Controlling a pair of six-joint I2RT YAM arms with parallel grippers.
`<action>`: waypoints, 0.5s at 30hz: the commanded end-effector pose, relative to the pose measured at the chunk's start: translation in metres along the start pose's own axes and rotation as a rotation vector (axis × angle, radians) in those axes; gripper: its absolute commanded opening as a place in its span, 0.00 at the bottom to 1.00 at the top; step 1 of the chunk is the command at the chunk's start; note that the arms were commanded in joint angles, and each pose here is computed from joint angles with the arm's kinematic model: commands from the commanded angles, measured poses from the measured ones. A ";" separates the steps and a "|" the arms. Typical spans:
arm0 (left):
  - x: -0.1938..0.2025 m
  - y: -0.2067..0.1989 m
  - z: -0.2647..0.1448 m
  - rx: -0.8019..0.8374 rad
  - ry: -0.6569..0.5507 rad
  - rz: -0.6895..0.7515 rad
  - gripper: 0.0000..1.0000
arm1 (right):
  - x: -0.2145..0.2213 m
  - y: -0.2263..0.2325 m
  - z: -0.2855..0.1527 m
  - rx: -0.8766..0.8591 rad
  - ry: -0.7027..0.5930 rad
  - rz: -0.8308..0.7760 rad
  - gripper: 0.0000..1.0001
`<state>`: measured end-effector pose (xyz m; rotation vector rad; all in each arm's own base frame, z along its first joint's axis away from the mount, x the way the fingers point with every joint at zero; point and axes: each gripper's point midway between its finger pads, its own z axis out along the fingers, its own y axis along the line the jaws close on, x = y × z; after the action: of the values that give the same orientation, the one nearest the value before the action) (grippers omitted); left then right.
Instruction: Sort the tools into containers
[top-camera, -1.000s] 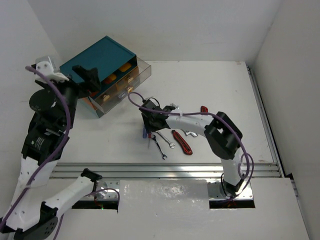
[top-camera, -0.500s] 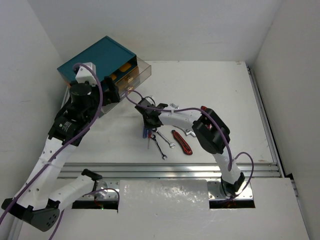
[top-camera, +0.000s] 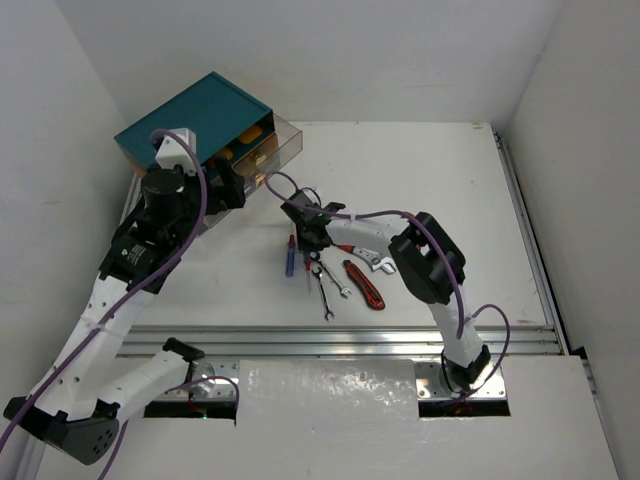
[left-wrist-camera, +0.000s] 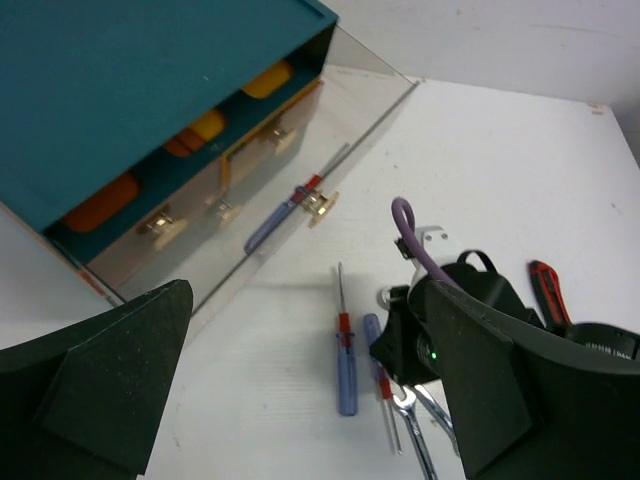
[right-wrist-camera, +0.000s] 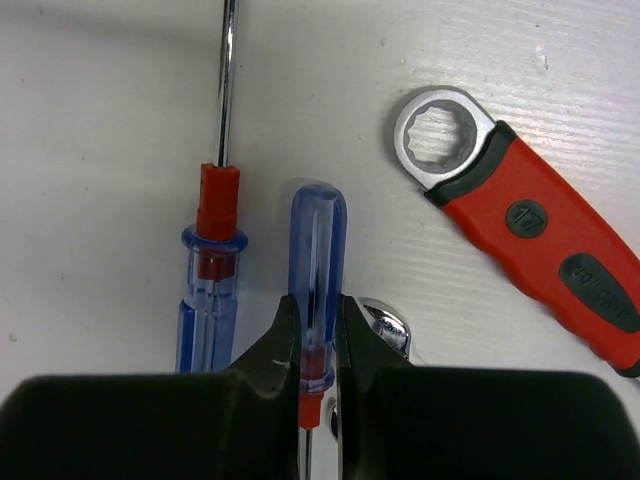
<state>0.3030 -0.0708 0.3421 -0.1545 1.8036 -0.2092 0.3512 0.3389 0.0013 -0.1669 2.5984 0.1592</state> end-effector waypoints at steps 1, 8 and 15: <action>0.006 -0.020 0.005 0.095 0.015 -0.057 1.00 | -0.006 -0.014 -0.008 -0.016 0.008 0.044 0.00; 0.028 -0.036 0.011 0.176 0.077 -0.110 1.00 | 0.005 -0.021 0.005 -0.019 0.071 0.015 0.24; 0.025 -0.038 0.008 0.190 0.070 -0.109 1.00 | -0.002 -0.022 -0.005 -0.029 0.040 0.010 0.00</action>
<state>0.3039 -0.1072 0.3006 -0.1189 1.9164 -0.4043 0.3583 0.3198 -0.0004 -0.1419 2.6385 0.2112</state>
